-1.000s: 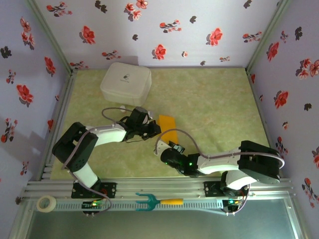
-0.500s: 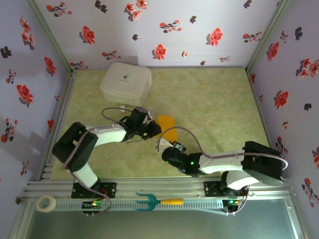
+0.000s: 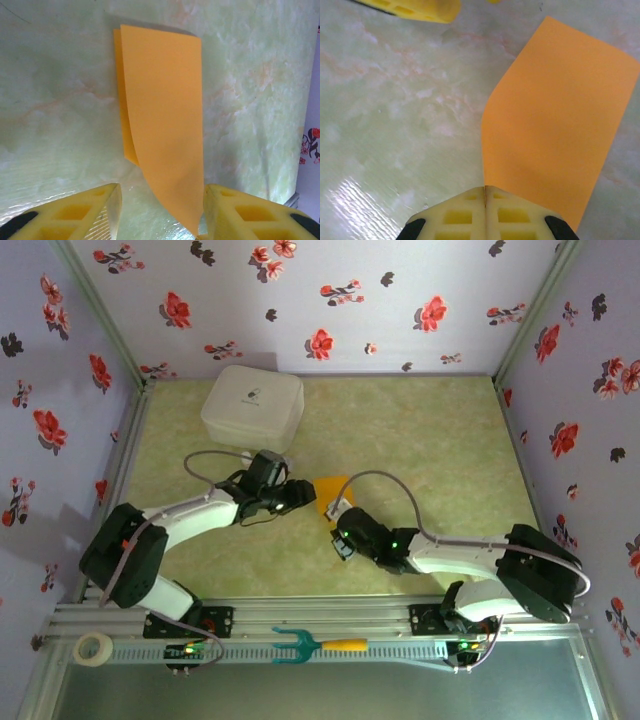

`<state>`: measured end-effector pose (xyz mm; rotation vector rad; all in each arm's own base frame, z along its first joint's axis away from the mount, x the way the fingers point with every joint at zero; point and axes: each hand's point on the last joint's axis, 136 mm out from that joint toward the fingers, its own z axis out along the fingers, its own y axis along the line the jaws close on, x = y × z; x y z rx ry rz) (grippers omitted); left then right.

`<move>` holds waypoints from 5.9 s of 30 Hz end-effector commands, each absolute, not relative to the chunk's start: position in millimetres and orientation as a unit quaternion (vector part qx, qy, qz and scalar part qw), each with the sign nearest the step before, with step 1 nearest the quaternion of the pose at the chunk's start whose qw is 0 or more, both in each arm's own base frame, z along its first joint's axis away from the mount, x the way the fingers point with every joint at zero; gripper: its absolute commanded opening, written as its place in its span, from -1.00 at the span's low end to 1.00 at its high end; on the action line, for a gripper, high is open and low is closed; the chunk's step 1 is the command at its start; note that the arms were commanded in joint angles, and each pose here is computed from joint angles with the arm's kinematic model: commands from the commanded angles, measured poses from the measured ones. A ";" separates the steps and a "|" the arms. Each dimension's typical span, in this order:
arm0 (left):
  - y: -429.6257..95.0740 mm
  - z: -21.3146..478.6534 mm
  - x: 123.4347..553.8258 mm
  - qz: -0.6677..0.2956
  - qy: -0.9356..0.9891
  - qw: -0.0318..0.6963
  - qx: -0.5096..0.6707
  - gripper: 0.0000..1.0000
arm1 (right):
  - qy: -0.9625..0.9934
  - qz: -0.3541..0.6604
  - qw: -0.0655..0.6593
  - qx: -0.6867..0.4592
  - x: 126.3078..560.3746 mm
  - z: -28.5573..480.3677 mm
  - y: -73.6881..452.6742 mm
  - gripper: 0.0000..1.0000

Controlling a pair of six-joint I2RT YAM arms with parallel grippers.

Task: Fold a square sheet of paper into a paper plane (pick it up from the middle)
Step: Perform the third fold on the triangle at the bottom-center of the table.

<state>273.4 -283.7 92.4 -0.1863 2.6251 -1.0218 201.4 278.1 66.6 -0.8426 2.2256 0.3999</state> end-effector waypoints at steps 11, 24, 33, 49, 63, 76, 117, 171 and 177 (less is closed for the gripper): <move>-274.0 98.8 279.1 -0.351 0.917 0.181 -0.058 -0.21 | 0.870 0.371 0.190 -0.264 168.5 79.2 317.9 -1.00; -318.5 106.1 285.4 -0.398 0.907 0.136 0.012 -0.54 | 0.857 0.380 0.201 -0.284 158.8 70.7 310.3 -1.00; -359.8 80.9 287.1 -0.385 0.917 0.084 0.064 -0.66 | 0.855 0.365 0.240 -0.279 160.7 66.7 293.8 -1.00; -346.2 -1.2 268.0 -0.314 0.949 0.022 0.035 -0.77 | 0.878 0.341 0.227 -0.248 170.4 56.4 287.3 -1.00; -341.0 -0.1 267.7 -0.305 0.951 0.028 0.030 -0.78 | 0.915 0.314 0.185 -0.175 190.2 39.2 268.7 -0.97; -339.2 6.0 268.9 -0.305 0.951 0.037 0.026 -0.78 | 0.931 0.274 0.183 -0.155 198.5 32.9 256.8 -0.96; -341.9 12.5 271.0 -0.313 0.948 0.042 0.026 -0.79 | 0.944 0.240 0.171 -0.149 204.4 24.8 252.5 -0.96; -341.9 12.6 270.4 -0.315 0.948 0.042 0.027 -0.79 | 0.941 0.251 0.165 -0.159 202.5 23.3 258.0 -0.96; -343.6 17.2 273.3 -0.316 0.947 0.045 0.032 -0.78 | 0.941 0.248 0.164 -0.158 203.1 22.3 257.6 -0.96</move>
